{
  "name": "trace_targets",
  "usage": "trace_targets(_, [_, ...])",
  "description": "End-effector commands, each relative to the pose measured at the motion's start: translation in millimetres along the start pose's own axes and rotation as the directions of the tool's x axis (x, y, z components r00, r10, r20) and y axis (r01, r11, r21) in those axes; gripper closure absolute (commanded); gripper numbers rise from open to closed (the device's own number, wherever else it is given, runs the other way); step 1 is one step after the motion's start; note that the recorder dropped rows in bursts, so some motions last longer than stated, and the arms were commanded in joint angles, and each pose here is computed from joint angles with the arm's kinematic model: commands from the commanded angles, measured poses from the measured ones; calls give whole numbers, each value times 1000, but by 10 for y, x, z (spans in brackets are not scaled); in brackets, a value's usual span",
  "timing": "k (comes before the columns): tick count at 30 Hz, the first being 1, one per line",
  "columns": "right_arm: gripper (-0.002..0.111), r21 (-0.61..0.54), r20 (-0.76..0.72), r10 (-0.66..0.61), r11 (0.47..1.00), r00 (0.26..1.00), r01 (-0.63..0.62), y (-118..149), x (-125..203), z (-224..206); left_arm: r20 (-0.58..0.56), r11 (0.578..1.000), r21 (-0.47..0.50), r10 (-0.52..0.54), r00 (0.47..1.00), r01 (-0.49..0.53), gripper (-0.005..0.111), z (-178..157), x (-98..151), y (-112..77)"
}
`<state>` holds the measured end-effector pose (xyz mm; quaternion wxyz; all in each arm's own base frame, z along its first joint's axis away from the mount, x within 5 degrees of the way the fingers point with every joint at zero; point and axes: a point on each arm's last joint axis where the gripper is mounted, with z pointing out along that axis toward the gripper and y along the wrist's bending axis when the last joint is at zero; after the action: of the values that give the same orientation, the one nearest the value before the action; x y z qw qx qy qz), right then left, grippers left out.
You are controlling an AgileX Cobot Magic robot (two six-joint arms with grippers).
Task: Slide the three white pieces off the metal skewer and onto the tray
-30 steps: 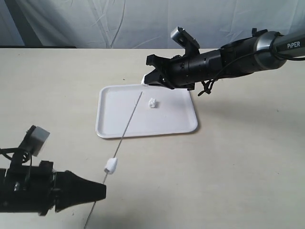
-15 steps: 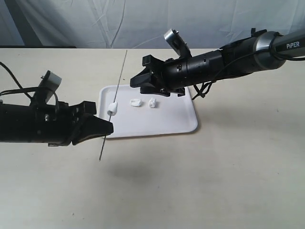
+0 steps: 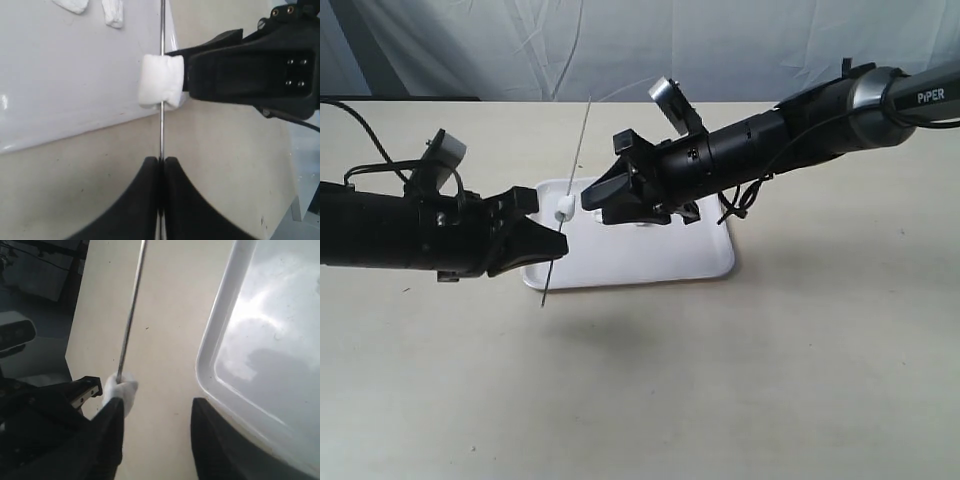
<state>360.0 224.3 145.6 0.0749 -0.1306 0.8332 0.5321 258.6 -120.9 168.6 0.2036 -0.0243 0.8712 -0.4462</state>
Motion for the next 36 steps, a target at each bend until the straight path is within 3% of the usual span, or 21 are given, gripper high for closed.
trace_targets(1, [66,-13,-4,-12,1000,1000,12,86,22,101,12,1000,-1,-23,1000,23,107,19,-43,-22])
trace_targets(13, [67,-15,-5,-17,1000,1000,17,155,60,215,12,1000,-1,-27,1000,27,107,19,-43,-22])
trace_targets(15, [71,-14,-5,-18,1000,1000,18,156,61,219,12,1000,-1,-27,1000,27,107,19,-43,-22])
trace_targets(20, [97,-14,-5,-37,999,999,37,156,61,219,12,1000,-1,-27,1000,27,107,19,-43,-22])
trace_targets(26, [102,-5,1,-38,999,999,38,148,55,219,8,999,-4,-32,999,32,107,18,-25,-10])
trace_targets(31, [102,44,82,-57,998,995,53,101,-24,203,-47,996,-21,-84,995,83,107,2,197,104])
trace_targets(36, [102,102,142,-90,992,986,76,113,-152,182,-179,990,60,-116,977,129,107,-70,616,165])
